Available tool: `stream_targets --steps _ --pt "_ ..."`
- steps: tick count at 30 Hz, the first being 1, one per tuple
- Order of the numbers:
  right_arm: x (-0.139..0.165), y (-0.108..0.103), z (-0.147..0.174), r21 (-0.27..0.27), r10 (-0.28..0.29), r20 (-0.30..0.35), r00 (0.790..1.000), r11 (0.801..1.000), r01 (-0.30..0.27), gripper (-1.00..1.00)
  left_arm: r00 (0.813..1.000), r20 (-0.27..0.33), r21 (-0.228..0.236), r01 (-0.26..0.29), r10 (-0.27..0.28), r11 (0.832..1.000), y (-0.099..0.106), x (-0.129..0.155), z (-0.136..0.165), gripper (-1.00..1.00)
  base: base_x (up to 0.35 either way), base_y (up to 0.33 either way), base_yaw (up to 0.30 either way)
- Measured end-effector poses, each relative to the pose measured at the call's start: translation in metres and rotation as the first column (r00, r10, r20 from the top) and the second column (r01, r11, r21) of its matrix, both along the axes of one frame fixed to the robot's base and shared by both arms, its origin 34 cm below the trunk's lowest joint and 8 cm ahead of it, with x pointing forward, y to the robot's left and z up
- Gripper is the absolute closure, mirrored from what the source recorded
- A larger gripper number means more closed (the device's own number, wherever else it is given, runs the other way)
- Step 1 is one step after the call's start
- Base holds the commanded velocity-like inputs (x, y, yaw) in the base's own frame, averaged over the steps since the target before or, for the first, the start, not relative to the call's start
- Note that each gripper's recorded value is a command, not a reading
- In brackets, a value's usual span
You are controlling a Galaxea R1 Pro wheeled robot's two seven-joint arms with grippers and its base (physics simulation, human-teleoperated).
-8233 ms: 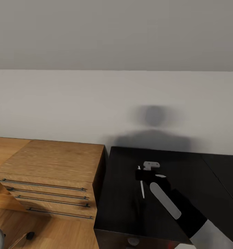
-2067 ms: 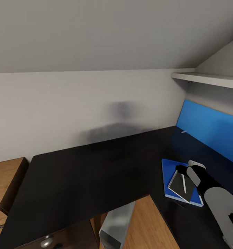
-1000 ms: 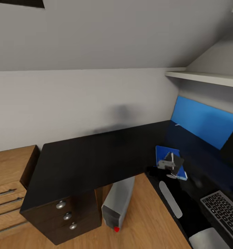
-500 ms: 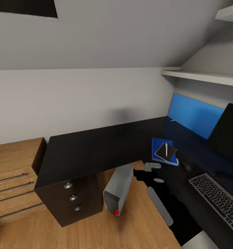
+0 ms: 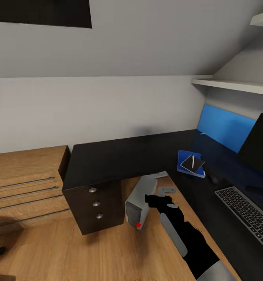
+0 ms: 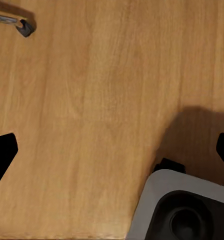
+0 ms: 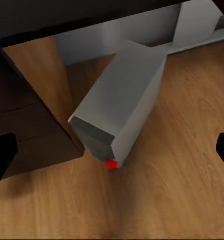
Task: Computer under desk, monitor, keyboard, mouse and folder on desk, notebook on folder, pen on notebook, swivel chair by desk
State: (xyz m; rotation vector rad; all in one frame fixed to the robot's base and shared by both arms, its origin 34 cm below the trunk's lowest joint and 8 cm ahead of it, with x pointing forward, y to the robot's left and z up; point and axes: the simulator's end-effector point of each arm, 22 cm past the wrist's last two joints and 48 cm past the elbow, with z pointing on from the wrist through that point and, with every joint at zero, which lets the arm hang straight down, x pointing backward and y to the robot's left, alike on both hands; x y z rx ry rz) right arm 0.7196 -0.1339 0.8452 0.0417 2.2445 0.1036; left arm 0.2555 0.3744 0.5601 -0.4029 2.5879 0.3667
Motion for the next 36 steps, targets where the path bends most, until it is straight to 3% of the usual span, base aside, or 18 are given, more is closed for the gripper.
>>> stream_targets --steps 5,11,13,19,22,24,29,36 --pt "-0.002 0.013 -0.011 -0.007 0.002 0.011 1.000 1.000 -0.002 -1.00 1.000 -0.001 0.001 -0.004 0.004 1.000 0.002 -0.001 0.000 -1.00 -0.187 0.000 0.275" --pt "-0.020 0.008 -0.044 -0.028 -0.016 -0.005 1.000 0.999 0.016 -1.00 1.000 0.000 -0.001 -0.003 0.003 1.000 0.001 0.000 0.000 -1.00 -0.114 0.000 0.272" --pt "-0.050 -0.004 -0.083 -0.052 -0.048 -0.020 0.999 0.998 0.047 -1.00 1.000 0.001 -0.001 -0.003 0.003 1.000 0.001 0.000 0.000 -1.00 -0.095 0.000 0.248" --pt "-0.086 -0.027 -0.125 -0.147 -0.058 0.012 0.998 0.987 0.059 -1.00 1.000 0.006 -0.001 -0.003 0.003 1.000 0.001 0.002 0.001 -1.00 -0.047 0.000 0.235" --pt "-0.114 -0.047 -0.155 -0.230 -0.052 0.039 0.998 0.971 0.060 -1.00 1.000 0.010 -0.001 -0.003 0.003 1.000 0.001 0.003 0.001 -1.00 -0.012 0.000 0.222" --pt "-0.147 -0.071 -0.183 -0.289 -0.064 0.073 0.995 0.954 0.083 -1.00 1.000 0.011 -0.001 -0.003 0.003 1.000 0.001 0.004 0.001 -1.00 -0.005 0.000 0.209" --pt "-0.196 -0.106 -0.203 -0.314 -0.083 0.154 0.985 0.941 0.128 -1.00 1.000 0.016 -0.002 -0.002 0.002 1.000 0.000 0.005 0.002 -1.00 -0.002 0.000 0.192" --pt "-0.231 -0.137 -0.198 -0.300 -0.104 0.259 0.960 0.936 0.182 -1.00 1.000 0.025 -0.002 -0.001 0.001 1.000 0.000 0.008 0.003 -1.00 0.000 0.000 0.182"
